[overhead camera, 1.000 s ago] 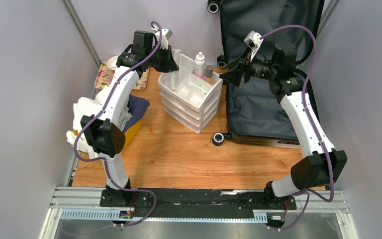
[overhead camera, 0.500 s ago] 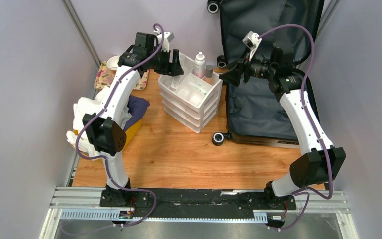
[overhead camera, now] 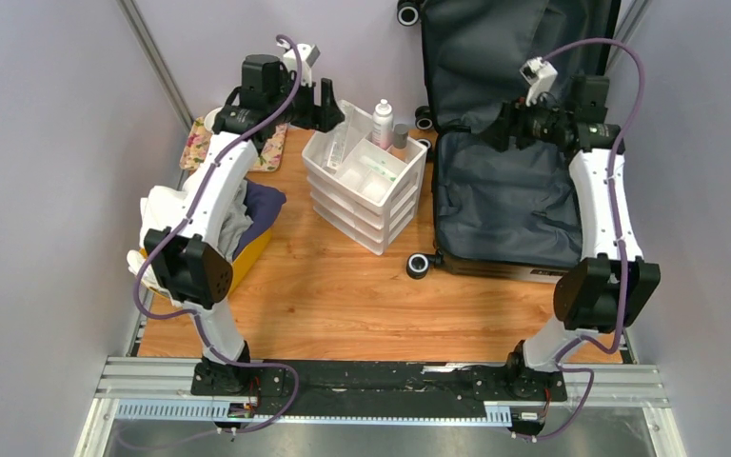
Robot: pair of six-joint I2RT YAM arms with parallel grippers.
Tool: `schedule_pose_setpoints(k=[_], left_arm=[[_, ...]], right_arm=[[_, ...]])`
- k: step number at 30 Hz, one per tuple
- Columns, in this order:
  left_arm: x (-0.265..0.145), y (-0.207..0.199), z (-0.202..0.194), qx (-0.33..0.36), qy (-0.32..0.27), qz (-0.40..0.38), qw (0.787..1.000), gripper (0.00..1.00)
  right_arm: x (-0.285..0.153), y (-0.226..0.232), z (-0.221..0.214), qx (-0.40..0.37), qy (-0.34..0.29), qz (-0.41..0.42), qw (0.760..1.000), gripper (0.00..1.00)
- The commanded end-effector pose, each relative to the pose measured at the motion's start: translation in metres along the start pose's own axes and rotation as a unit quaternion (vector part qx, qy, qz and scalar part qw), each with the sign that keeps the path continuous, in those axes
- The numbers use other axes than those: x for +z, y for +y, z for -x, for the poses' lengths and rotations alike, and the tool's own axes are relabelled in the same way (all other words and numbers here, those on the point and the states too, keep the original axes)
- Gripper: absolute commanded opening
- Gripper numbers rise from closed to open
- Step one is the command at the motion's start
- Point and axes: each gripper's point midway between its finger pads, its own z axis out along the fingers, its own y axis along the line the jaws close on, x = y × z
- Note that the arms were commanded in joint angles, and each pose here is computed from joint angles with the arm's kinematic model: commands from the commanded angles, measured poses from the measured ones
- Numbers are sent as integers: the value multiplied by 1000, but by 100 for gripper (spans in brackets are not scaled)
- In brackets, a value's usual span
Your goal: Open, take out, and arrange the luggage
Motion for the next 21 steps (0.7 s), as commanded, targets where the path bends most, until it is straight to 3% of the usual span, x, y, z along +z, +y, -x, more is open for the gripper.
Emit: schedule_pose_setpoints(k=[1, 5, 8, 9, 12, 15, 18, 21], left_arm=[[-39, -3, 66, 65, -118, 28, 990, 84], [-45, 4, 67, 69, -132, 47, 988, 86], [-42, 14, 55, 62, -121, 59, 989, 87], [-40, 17, 49, 57, -115, 63, 990, 87], [-39, 28, 47, 45, -113, 72, 990, 88], [-36, 34, 48, 42, -116, 76, 989, 88], [-31, 36, 49, 40, -118, 77, 989, 88], [-29, 41, 52, 40, -119, 79, 989, 89]], right_arm=[[-49, -47, -101, 56, 184, -82, 978, 68], [-96, -65, -186, 31, 352, -79, 932, 65], [-134, -70, -234, 26, 460, -80, 884, 63], [-151, -73, -258, 11, 510, -75, 857, 62], [-171, -81, -289, 7, 574, -84, 814, 62], [-170, -95, -316, 27, 608, -89, 788, 61], [-156, -103, -345, 57, 620, -87, 778, 58], [-133, -98, -361, 96, 606, -62, 787, 54]])
